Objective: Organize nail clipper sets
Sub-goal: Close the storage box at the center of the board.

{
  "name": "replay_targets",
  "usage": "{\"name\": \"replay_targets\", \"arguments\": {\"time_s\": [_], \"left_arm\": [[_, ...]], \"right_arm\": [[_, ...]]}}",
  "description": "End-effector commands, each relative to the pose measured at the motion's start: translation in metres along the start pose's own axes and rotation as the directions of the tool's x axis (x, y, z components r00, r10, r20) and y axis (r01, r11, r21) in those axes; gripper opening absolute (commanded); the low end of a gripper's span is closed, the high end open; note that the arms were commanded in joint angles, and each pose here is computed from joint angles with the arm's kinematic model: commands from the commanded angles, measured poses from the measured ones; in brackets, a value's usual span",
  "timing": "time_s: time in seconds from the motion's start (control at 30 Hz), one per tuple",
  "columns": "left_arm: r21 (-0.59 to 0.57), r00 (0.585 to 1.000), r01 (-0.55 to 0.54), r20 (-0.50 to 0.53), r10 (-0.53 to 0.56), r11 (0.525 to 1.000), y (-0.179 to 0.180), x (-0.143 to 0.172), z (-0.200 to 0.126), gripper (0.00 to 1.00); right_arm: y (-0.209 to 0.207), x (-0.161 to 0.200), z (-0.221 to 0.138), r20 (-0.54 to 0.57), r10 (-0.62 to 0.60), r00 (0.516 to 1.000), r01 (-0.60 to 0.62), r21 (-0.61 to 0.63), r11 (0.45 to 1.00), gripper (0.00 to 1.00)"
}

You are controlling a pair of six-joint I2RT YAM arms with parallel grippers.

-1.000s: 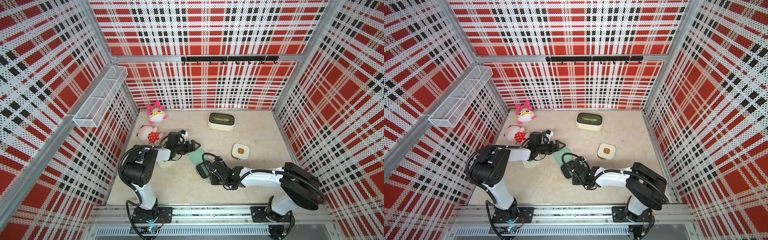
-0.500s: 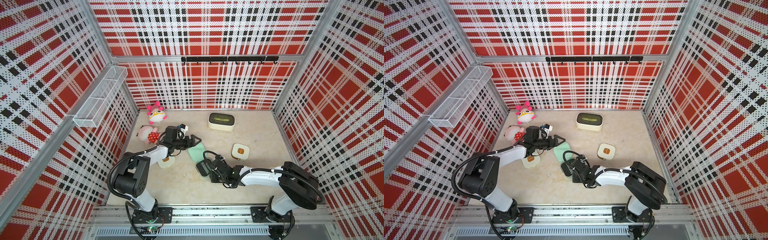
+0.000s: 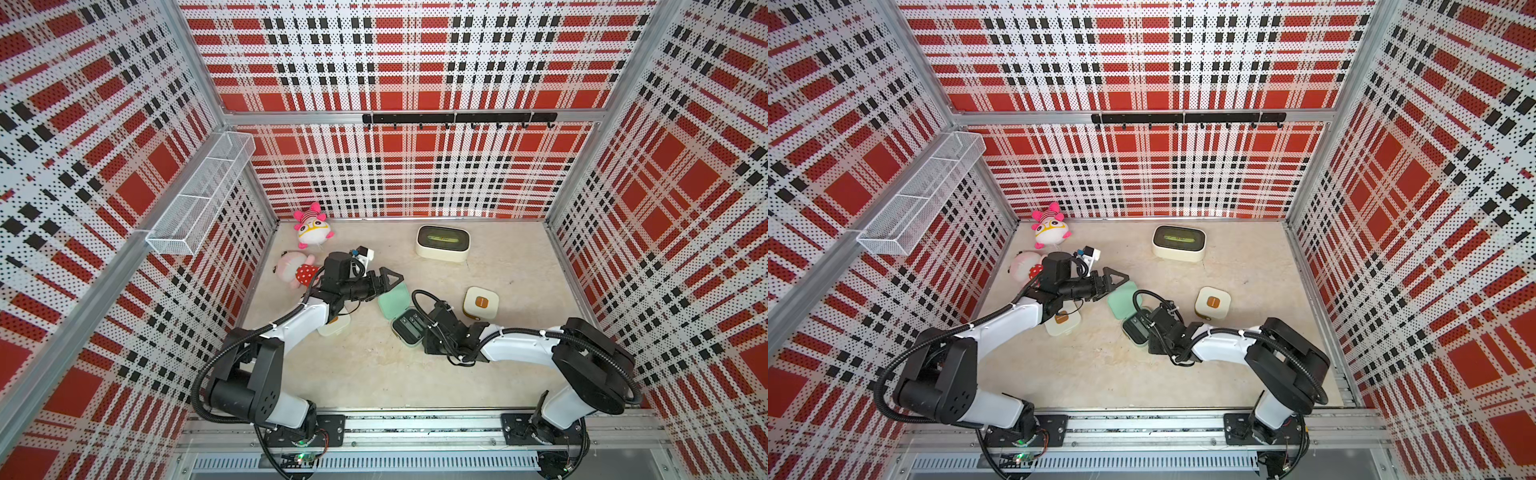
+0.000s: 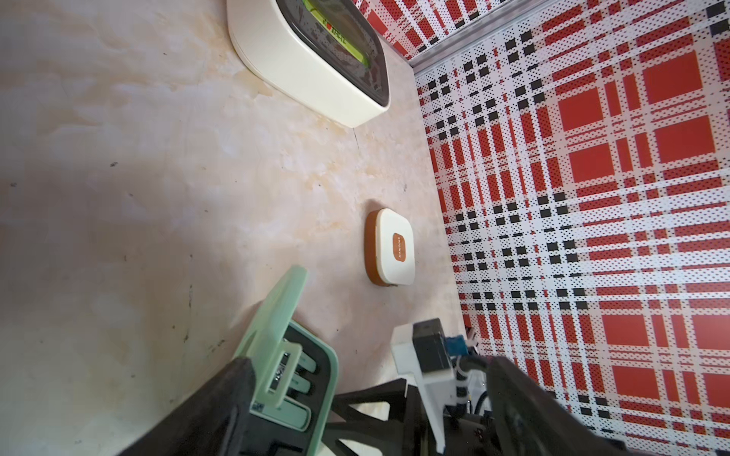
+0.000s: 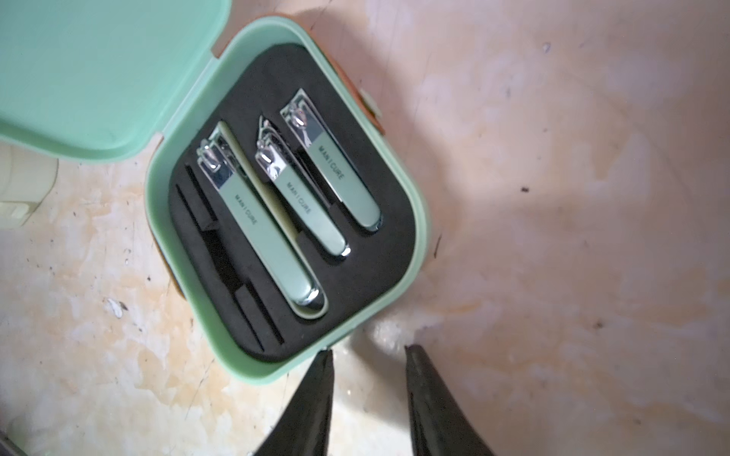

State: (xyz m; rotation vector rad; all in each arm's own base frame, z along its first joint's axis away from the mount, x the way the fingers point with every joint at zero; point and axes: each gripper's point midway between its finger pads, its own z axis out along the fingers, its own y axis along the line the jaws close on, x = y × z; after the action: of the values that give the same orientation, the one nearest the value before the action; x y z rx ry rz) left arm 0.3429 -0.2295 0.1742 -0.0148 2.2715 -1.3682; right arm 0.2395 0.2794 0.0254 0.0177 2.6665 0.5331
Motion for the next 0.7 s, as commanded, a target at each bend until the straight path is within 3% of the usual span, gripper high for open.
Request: {"name": "replay_targets", "arguments": {"time_s": [0.0, 0.67], "left_arm": [[-0.007, 0.993, 0.083, -0.079, -0.083, 0.997, 0.002, 0.027, 0.000, 0.97], [0.061, 0.984, 0.134, -0.126, -0.126, 0.989, -0.009, 0.058, 0.026, 0.97]], "right_arm": [[0.001, -0.017, 0.006, 0.046, 0.012, 0.999, -0.012, -0.003, 1.000, 0.35], [-0.005, -0.050, 0.010, 0.068, 0.079, 0.995, -0.075, -0.054, 0.996, 0.38]]}}
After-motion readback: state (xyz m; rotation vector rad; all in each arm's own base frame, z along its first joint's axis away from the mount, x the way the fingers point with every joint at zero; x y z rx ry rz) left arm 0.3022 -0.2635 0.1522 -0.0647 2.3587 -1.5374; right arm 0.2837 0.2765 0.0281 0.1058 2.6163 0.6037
